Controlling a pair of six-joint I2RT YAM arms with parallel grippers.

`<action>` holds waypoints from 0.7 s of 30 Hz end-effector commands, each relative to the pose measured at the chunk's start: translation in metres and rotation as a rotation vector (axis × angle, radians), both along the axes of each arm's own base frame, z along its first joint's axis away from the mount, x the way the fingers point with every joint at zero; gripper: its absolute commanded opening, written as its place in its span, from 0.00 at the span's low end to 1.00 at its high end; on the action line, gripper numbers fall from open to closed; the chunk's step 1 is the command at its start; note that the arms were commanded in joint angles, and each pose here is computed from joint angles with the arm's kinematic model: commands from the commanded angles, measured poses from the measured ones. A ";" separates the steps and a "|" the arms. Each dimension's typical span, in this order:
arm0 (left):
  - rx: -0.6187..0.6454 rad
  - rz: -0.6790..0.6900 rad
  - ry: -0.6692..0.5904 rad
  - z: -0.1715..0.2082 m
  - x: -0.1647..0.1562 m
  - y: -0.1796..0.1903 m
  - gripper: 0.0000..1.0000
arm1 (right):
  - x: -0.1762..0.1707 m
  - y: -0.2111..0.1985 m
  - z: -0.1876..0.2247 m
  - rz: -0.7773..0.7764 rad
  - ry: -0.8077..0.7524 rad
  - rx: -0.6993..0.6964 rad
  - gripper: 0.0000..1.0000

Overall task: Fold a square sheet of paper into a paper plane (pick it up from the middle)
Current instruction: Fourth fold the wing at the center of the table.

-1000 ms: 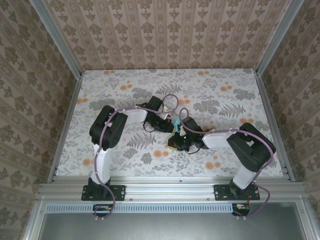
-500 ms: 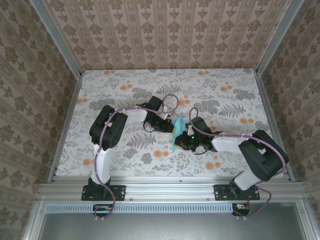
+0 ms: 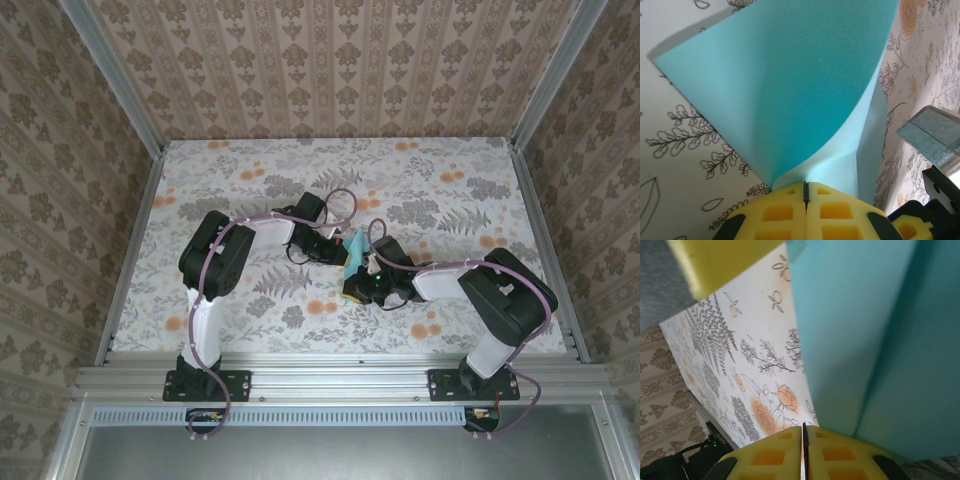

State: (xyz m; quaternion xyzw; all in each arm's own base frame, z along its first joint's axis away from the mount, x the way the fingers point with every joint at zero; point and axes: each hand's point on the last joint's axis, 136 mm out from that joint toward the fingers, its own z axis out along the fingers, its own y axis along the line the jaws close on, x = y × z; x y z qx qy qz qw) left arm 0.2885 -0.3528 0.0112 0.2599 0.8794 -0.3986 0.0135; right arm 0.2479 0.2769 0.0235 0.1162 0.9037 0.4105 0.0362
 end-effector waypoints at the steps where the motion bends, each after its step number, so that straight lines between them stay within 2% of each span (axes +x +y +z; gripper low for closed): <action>1: 0.395 -0.008 0.117 -0.114 -0.046 0.068 0.00 | 0.000 0.008 -0.001 0.015 0.013 0.019 0.12; 13: 0.376 -0.002 0.115 -0.110 -0.043 0.063 0.00 | -0.015 -0.001 -0.030 0.026 0.066 -0.058 0.12; 21: 0.313 0.033 0.065 -0.075 -0.024 0.048 0.00 | -0.026 -0.016 -0.034 0.043 0.071 -0.138 0.11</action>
